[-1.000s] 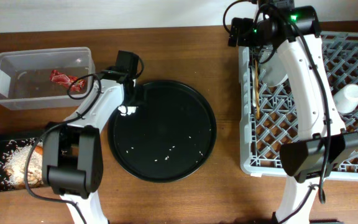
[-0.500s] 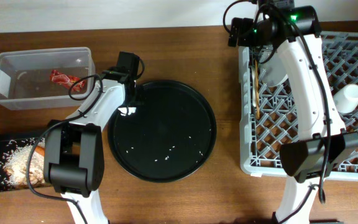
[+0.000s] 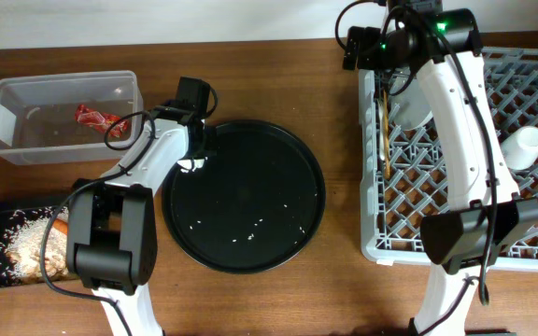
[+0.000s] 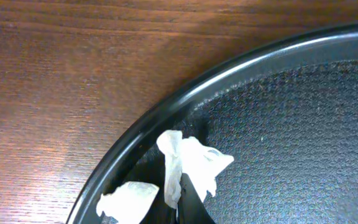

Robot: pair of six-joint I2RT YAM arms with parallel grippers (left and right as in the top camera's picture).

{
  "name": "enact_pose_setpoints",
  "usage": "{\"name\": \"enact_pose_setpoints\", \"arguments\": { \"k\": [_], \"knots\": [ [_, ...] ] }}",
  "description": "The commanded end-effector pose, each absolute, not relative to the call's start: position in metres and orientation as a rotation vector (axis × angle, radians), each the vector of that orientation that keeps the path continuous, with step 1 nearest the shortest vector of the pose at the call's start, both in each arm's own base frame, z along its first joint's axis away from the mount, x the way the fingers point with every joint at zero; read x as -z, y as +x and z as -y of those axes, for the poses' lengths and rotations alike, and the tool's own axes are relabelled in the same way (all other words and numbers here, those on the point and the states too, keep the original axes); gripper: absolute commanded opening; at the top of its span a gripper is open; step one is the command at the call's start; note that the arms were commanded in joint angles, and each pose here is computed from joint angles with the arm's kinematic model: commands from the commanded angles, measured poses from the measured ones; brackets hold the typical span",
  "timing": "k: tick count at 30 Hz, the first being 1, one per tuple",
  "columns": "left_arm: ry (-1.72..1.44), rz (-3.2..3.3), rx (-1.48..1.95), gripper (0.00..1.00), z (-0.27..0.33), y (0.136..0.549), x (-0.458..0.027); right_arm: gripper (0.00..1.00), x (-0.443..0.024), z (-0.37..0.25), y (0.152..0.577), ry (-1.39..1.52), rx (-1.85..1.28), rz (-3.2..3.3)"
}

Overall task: Sort waste into correct bins and load items into the dishwasher rack
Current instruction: 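Carry the tissue to the clear bin and open the left gripper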

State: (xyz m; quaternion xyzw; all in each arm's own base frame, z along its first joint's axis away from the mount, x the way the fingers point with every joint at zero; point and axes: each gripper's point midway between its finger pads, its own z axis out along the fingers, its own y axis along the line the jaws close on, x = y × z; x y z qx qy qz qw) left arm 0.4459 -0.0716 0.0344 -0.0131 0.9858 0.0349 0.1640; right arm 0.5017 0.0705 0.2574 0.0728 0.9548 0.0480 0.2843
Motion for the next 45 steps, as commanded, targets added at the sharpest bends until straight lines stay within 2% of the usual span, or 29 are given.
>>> {"name": "enact_pose_setpoints", "arguments": {
  "k": [1, 7, 8, 12, 16, 22, 23, 24, 27, 29, 32, 34, 45],
  "knots": [
    [-0.052, -2.773, -0.1, 0.0, 0.071, 0.449, -0.053, 0.99, -0.263, -0.07, 0.5, 0.21, -0.137, -2.543],
    [-0.257, -2.497, -0.001, 0.0, 0.044, 0.472, -0.16, 0.99, -0.263, -0.07, 0.5, 0.21, -0.137, -2.543],
    [-0.295, -2.427, 0.005, 0.0, 0.029, 0.477, -0.183, 0.99, -0.263, -0.07, 0.5, 0.21, -0.137, -2.543],
    [-0.528, -2.247, 0.01, 0.0, -0.036, 0.487, -0.221, 0.99, -0.263, -0.07, 0.5, 0.209, -0.137, -2.543],
    [-0.675, -2.144, -0.029, 0.0, -0.098, 0.497, -0.224, 0.99, -0.263, -0.07, 0.5, 0.21, -0.137, -2.543],
    [-0.806, -2.116, -0.092, 0.0, -0.164, 0.509, -0.182, 0.99, -0.263, -0.07, 0.5, 0.21, -0.137, -2.543],
    [-0.816, -2.119, -0.098, 0.05, -0.169, 0.51, -0.175, 0.99, -0.263, -0.07, 0.5, 0.21, -0.137, -2.543],
    [-0.824, -2.122, -0.101, 0.2, -0.172, 0.512, -0.17, 0.99, -0.263, -0.07, 0.5, 0.21, -0.137, -2.543],
    [-0.837, -2.129, -0.109, 0.55, -0.178, 0.512, -0.162, 0.99, -0.263, -0.07, 0.5, 0.21, -0.137, -2.543],
    [-0.842, -2.126, -0.107, 0.72, -0.18, 0.509, -0.165, 0.99, -0.263, -0.07, 0.5, 0.21, -0.137, -2.543],
    [-0.832, -2.137, -0.078, 0.84, -0.173, 0.5, -0.179, 0.99, -0.263, -0.07, 0.5, 0.21, -0.137, -2.543],
    [-0.817, -2.163, -0.031, 0.98, -0.161, 0.487, -0.194, 0.99, -0.263, -0.07, 0.5, 0.209, -0.137, -2.543],
    [-1.0, -2.33, 0.02, 0.99, -0.109, 0.329, -0.263, 0.99, -0.263, -0.07, 0.5, 0.21, -0.137, -2.543]
  ]
}}
